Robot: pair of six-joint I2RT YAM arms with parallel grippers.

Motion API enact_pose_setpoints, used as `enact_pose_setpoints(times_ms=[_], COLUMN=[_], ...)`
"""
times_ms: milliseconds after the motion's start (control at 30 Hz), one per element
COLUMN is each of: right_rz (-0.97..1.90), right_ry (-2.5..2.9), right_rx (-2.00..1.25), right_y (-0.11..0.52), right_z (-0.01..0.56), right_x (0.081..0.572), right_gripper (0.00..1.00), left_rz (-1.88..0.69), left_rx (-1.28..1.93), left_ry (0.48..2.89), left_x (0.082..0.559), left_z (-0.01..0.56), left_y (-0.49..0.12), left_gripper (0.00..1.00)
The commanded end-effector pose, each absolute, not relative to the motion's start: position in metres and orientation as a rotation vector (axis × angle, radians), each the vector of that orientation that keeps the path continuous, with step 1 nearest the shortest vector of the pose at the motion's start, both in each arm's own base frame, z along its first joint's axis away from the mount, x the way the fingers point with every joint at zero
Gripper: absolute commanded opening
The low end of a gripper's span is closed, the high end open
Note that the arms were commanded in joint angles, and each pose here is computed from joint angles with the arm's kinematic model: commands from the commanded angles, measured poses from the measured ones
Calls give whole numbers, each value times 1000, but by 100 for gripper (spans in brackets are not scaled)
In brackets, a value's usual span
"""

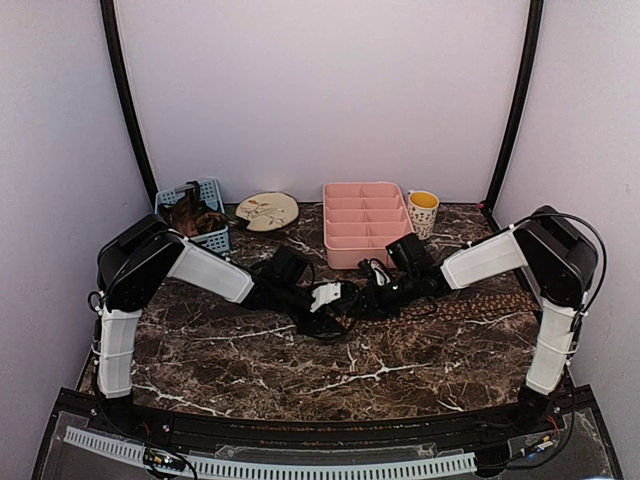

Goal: Roll the ties
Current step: Roll the tie at the center of the board.

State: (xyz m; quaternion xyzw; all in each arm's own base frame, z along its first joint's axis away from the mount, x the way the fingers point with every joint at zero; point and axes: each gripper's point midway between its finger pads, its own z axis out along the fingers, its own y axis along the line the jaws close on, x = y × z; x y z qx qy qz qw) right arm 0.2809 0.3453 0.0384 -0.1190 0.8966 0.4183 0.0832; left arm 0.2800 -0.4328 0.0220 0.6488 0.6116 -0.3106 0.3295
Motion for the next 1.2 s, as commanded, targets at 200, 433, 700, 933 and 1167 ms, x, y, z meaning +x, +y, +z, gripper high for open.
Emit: enact_pose_setpoints(times_ms=[200,433,700,933,1167], right_rz=[1189,1168,1170,1165,1164], right_ry=[2785,2810,2814,2819,2821], right_rx=[-449,-428,-414,-401,-400], right_y=[341,332,329,327,327], right_z=[8,-5,-7,-10,-11], right_x=[269,267,268,269,269], right_gripper=[8,8,7,6,5], left_rz=[-840,-857,-863,-869,-904], left_rx=[1624,1435,1432,1452,1418], left_ry=[1696,1669,1634,1591,1507], left_x=[276,274,270,265,262], left_z=[23,42,32,33,65], left_y=[-405,-366,-365,-373,-392], left_gripper=[61,64,64,50,36])
